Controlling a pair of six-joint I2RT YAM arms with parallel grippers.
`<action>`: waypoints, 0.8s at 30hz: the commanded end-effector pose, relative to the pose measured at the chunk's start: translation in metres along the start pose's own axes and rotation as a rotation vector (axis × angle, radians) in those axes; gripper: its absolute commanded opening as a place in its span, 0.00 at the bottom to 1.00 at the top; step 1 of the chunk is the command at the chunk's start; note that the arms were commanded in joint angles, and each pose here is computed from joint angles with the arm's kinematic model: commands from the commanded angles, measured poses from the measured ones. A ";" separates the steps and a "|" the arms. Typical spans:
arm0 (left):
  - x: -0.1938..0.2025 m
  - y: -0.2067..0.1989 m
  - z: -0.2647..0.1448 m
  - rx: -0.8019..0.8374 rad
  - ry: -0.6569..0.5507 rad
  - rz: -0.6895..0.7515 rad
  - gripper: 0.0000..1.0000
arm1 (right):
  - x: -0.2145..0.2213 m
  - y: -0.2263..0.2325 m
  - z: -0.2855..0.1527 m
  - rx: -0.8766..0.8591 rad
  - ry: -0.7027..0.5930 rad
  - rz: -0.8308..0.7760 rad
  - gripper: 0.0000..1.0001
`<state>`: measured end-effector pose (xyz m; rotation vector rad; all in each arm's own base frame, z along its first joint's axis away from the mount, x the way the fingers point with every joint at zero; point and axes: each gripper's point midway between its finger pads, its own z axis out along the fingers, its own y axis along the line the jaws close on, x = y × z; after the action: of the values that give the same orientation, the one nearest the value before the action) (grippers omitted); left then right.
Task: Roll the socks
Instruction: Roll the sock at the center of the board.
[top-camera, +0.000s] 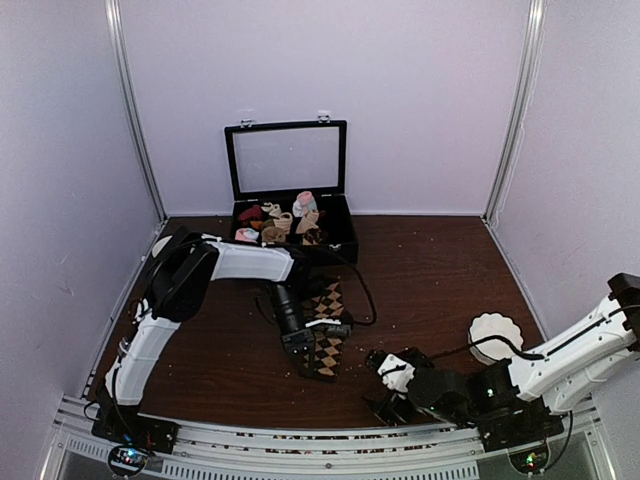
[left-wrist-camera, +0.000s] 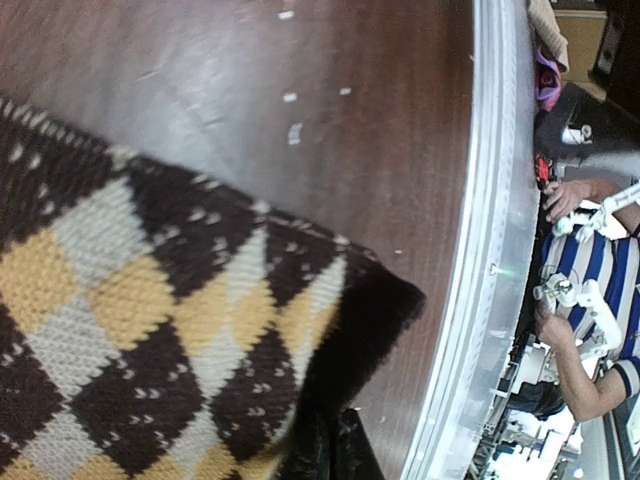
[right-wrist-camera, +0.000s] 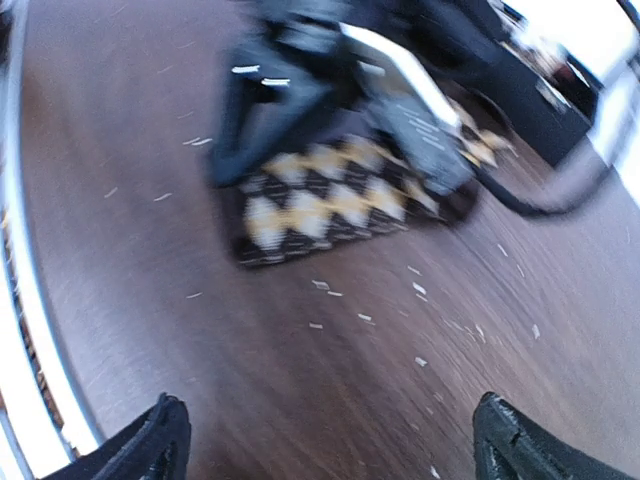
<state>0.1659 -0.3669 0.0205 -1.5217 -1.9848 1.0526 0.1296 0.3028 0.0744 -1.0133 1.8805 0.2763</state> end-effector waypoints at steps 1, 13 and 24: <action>-0.001 0.020 0.000 -0.020 -0.008 -0.066 0.03 | -0.033 0.042 0.010 -0.103 -0.106 -0.314 0.92; 0.007 0.045 0.005 -0.102 0.049 -0.119 0.00 | -0.050 0.095 0.065 -0.300 -0.115 -0.482 0.54; 0.004 0.049 0.006 -0.098 0.057 -0.124 0.00 | -0.032 0.079 0.100 -0.319 -0.017 -0.531 0.41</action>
<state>0.1769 -0.3660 0.0118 -1.3744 -2.0499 0.9698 0.1374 0.4262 0.0423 -1.6224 1.5020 0.2739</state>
